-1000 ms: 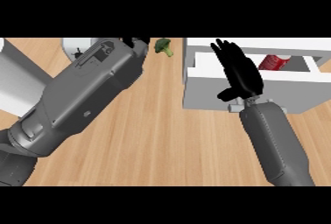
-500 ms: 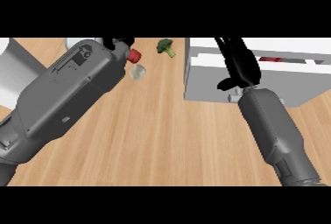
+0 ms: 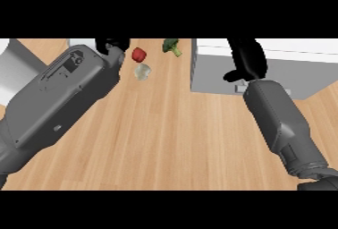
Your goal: Pick up the can, place it into the drawer and close the drawer
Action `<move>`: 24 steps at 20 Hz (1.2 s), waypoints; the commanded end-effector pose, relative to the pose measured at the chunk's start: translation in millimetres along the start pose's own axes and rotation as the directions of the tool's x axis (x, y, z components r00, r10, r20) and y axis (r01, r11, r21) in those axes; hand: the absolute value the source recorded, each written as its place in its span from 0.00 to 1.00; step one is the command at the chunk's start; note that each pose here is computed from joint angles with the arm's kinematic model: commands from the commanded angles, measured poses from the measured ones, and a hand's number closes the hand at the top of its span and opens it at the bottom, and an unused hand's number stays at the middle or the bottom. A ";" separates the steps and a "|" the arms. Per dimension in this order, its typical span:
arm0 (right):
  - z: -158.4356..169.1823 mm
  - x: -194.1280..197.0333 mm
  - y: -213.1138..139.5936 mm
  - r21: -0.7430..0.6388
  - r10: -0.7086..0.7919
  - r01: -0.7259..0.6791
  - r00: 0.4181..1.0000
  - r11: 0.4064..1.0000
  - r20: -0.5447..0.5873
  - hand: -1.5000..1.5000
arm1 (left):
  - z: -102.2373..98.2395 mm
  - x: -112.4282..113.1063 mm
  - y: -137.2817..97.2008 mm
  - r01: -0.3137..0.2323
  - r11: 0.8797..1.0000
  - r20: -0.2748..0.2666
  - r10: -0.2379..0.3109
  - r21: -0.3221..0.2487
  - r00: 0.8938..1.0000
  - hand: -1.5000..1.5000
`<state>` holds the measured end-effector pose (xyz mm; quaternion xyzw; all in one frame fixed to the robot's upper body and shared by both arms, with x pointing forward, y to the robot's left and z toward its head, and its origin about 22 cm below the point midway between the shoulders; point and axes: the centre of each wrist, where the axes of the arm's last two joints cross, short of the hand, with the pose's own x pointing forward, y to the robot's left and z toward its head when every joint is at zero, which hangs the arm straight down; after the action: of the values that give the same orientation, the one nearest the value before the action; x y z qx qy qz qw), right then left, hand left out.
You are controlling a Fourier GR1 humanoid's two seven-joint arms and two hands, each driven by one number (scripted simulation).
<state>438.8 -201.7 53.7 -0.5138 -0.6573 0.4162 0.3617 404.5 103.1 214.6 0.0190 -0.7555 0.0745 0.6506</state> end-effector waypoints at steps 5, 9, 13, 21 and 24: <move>-17.9 -10.6 -11.9 -0.054 0.027 -0.030 0.999 0.998 -0.045 0.00 | 5.1 11.6 8.7 0.005 1.000 0.010 -0.005 -0.011 1.000 0.00; -48.2 2.6 -39.3 -0.066 0.034 -0.038 0.997 0.997 -0.066 0.00 | 7.6 0.4 10.9 0.008 1.000 0.010 -0.008 -0.028 1.000 0.00; -45.9 4.1 -34.7 -0.070 0.042 -0.048 0.996 0.996 -0.083 0.00 | 8.2 20.0 11.9 0.000 1.000 0.002 0.000 -0.031 1.000 0.00; -59.0 16.3 -45.0 0.003 -0.290 0.290 0.956 0.957 -0.039 0.00 | 17.5 16.1 12.1 0.008 0.999 0.022 -0.007 -0.044 1.000 0.00; -56.0 10.8 -42.4 -0.020 -0.472 0.473 0.875 0.881 -0.109 0.00 | 16.5 12.7 22.0 0.004 0.999 -0.005 -0.004 -0.038 1.000 0.00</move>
<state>463.5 -211.7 92.0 -0.4297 -0.6782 0.3926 0.4486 384.8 118.3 225.9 0.0077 -0.7591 0.0580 0.6484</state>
